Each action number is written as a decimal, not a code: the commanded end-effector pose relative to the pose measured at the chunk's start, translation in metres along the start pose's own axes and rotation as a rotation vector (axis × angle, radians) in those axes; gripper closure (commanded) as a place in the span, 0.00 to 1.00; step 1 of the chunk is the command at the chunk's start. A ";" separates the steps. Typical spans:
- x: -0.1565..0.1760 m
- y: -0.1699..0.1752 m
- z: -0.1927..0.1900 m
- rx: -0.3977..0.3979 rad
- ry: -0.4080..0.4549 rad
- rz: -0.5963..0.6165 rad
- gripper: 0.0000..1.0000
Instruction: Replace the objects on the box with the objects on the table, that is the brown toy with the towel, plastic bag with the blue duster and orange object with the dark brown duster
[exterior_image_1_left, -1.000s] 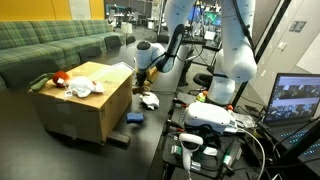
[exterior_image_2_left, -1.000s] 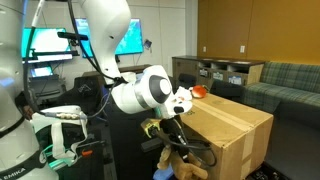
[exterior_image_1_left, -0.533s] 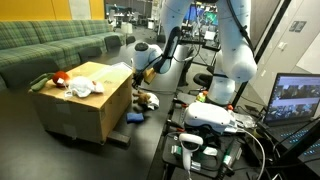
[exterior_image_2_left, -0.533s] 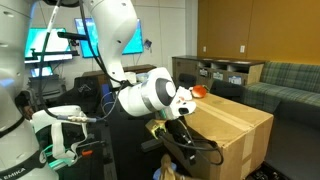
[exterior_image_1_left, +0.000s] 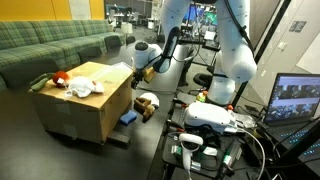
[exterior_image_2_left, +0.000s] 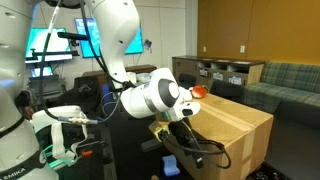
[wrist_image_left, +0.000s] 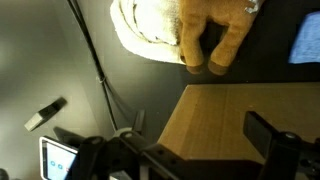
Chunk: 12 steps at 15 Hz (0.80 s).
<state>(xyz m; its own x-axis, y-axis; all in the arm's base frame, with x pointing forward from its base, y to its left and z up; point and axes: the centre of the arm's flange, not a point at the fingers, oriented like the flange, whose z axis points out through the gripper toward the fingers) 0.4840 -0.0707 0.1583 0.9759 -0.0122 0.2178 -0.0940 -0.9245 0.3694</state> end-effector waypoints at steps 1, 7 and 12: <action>0.001 0.039 0.004 -0.013 0.014 0.063 0.00; -0.017 0.106 0.020 -0.045 -0.046 0.165 0.00; -0.038 0.117 0.037 0.014 -0.084 0.167 0.00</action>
<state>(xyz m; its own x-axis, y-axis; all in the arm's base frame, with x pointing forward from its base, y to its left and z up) 0.4488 -0.1873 0.1625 0.9566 -0.1991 0.2129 -0.2684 -0.8865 0.3769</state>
